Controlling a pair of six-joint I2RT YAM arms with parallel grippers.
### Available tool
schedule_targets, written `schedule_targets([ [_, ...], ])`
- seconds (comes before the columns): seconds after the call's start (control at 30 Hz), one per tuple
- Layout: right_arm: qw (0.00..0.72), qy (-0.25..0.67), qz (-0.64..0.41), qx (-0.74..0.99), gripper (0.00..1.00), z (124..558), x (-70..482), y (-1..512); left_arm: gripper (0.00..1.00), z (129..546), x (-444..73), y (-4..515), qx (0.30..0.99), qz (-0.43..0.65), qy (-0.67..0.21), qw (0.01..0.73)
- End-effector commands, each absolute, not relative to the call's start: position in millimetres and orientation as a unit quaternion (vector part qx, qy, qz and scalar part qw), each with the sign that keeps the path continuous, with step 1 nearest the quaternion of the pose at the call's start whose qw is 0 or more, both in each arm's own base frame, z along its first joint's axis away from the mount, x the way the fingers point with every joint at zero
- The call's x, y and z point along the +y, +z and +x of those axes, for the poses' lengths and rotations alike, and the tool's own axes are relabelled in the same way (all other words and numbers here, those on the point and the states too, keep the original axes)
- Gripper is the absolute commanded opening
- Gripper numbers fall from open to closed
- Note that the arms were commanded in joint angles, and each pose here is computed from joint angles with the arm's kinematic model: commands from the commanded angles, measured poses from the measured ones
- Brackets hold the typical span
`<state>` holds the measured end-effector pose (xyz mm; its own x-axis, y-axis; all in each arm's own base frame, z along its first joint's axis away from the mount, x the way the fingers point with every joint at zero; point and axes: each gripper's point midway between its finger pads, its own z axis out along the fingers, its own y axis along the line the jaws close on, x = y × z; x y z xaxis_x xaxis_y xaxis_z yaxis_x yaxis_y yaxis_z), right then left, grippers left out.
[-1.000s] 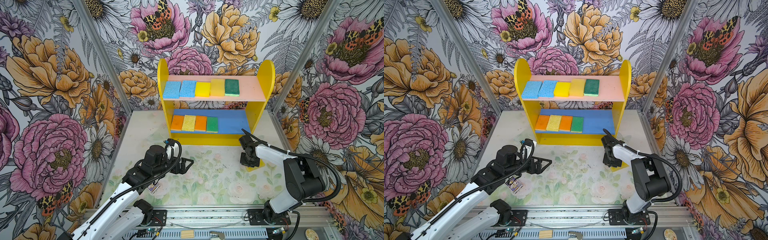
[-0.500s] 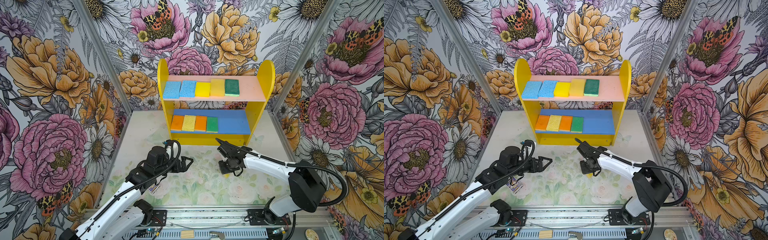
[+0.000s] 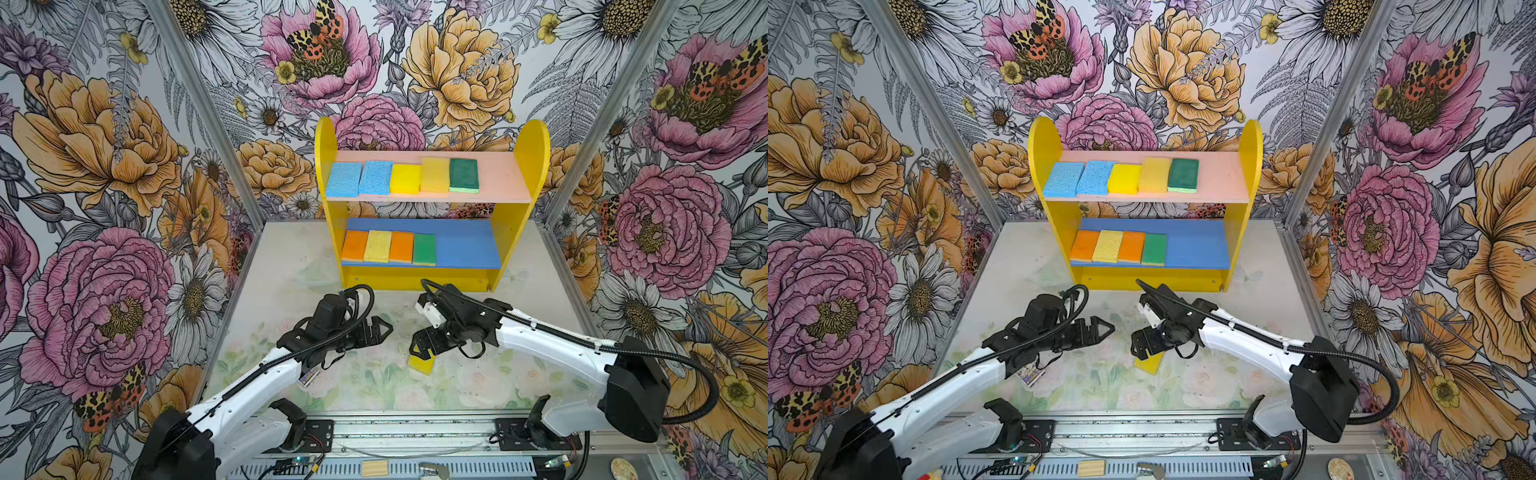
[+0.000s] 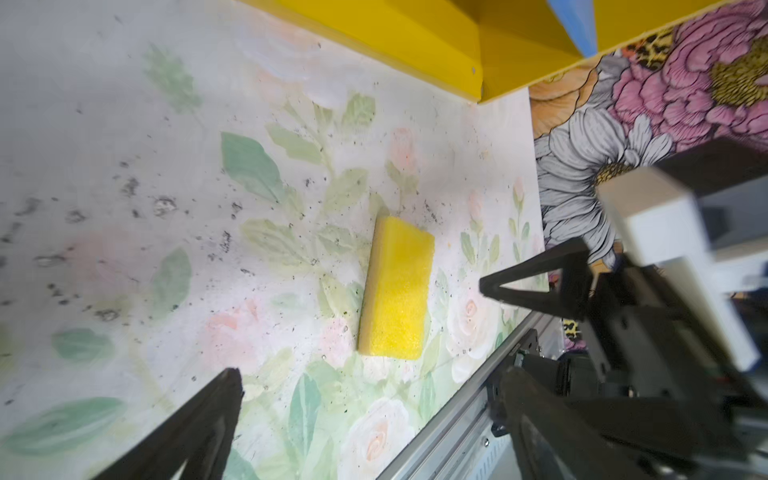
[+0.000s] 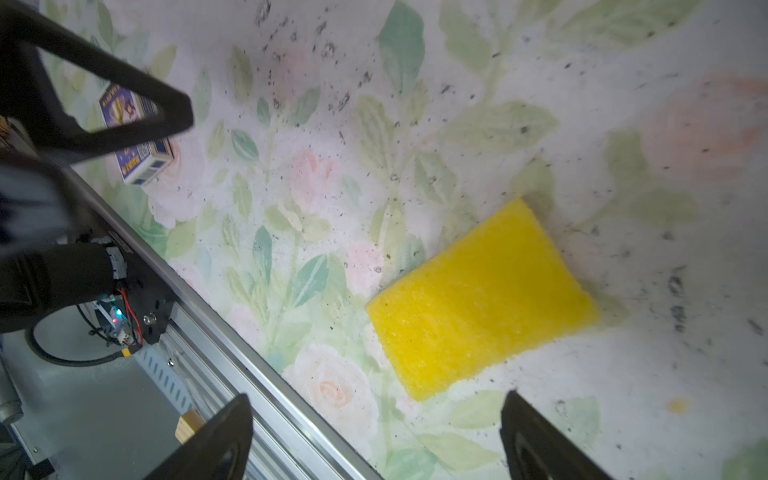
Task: Place and organize the cleaning sponges onto the shelf
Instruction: 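Grasp the bright yellow sponge with the left gripper while right draws back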
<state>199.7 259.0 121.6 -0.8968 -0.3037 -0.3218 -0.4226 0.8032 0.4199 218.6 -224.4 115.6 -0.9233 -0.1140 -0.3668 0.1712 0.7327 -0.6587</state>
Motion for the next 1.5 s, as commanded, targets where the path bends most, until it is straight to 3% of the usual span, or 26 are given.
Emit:
schedule_targets([
  [0.0,0.167,0.264,-0.111,0.944,0.94,220,228,139,0.98,222,-264,112,0.907,0.088,-0.372,0.176],
  [0.17,0.239,0.274,-0.021,0.931,0.92,235,179,166,0.78,225,-307,78,0.919,0.149,-0.347,0.117],
  [0.3,0.253,0.296,-0.003,0.921,0.92,234,169,177,0.65,227,-327,64,0.921,0.174,-0.335,0.092],
  [0.6,0.264,0.310,0.007,0.913,0.91,236,162,187,0.57,227,-330,35,0.936,0.185,-0.291,0.065],
  [0.77,0.271,0.313,0.010,0.910,0.91,237,159,191,0.44,224,-331,25,0.940,0.184,-0.284,0.053],
  [1.0,0.287,0.311,0.020,0.906,0.91,238,153,197,0.00,218,-332,23,0.941,0.173,-0.290,0.037],
  [1.23,0.329,0.314,0.037,0.890,0.90,243,145,225,0.00,233,-331,71,0.928,0.122,-0.343,0.075],
  [1.47,0.316,0.351,0.059,0.879,0.93,245,154,244,0.00,269,-306,155,0.853,-0.042,-0.478,0.203],
])
